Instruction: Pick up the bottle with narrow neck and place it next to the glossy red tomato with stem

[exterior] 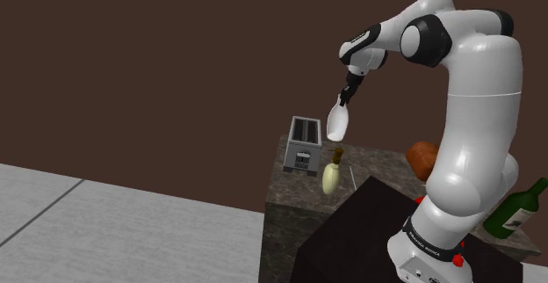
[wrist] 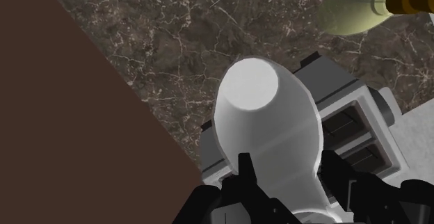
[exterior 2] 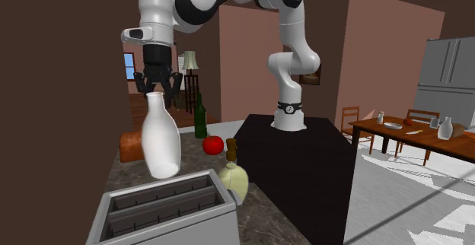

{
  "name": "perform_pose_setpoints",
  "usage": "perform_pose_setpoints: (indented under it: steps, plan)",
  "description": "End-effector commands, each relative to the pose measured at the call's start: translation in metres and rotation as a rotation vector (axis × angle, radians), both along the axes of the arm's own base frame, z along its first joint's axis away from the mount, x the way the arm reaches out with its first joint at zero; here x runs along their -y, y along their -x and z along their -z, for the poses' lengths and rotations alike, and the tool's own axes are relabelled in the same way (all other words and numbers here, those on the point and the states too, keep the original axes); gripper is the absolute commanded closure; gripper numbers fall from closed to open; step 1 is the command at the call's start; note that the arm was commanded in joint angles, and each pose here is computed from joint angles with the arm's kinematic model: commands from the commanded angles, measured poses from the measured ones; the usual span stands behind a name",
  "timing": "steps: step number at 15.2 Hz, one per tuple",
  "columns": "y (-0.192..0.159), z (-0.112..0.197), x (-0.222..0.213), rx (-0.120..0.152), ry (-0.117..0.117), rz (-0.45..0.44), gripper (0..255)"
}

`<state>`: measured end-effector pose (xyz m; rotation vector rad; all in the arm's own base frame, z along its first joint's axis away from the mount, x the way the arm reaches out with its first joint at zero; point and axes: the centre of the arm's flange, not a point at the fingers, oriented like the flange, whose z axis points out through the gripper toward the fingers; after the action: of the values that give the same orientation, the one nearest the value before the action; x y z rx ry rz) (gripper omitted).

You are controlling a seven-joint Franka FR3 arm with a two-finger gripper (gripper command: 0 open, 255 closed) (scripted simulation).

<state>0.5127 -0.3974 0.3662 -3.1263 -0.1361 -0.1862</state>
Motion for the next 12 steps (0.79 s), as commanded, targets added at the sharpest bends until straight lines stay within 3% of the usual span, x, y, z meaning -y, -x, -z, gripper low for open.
perform_pose_setpoints:
  steps: [1, 12]
  plan:
    - [0.000, -0.012, 0.000, 0.000, 0.000, 0.000, 255]
    - [0.000, -0.070, 0.000, 0.000, 0.000, 0.000, 255]
